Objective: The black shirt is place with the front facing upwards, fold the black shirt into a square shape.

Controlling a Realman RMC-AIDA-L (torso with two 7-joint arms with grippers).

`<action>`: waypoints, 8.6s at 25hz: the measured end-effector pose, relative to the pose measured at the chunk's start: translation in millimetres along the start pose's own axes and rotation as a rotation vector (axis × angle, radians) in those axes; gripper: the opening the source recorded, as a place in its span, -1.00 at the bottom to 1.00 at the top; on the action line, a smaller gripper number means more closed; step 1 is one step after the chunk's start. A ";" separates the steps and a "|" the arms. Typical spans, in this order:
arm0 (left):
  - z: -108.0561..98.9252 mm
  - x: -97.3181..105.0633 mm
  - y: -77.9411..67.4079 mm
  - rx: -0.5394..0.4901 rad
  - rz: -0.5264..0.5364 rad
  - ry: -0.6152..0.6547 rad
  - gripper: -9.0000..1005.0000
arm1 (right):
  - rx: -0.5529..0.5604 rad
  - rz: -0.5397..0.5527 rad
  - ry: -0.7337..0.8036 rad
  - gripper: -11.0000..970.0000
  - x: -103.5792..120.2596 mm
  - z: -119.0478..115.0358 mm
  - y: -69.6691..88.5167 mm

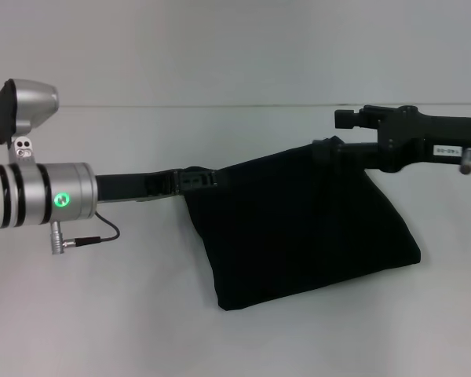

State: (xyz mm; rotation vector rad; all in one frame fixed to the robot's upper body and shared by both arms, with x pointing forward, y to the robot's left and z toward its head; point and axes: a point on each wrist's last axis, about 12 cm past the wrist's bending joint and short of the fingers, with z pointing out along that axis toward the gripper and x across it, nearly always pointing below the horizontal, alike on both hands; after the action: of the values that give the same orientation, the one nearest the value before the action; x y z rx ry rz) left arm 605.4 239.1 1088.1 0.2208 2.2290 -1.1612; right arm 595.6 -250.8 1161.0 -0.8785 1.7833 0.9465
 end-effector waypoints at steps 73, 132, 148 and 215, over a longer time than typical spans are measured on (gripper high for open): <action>27.1 1.0 6.6 -0.181 -0.025 0.064 0.01 | 0.048 -0.058 -0.054 0.86 22.7 -48.6 -6.2; -56.9 37.3 -41.4 0.325 0.643 0.109 0.65 | -0.155 0.038 0.060 0.86 55.3 -21.7 11.5; -45.1 37.3 -45.3 0.330 0.709 0.169 0.75 | -0.020 0.066 0.075 0.86 66.3 -53.9 20.1; -26.9 17.3 -44.6 0.227 0.682 0.187 0.74 | 0.099 0.111 0.134 0.86 67.2 -69.9 15.1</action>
State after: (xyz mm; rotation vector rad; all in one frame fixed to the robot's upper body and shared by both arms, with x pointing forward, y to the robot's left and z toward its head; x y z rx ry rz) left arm 561.5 231.3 1120.2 1.1221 1.9119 -1.0207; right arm 533.3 -316.3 1122.9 -0.8033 1.9935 0.8785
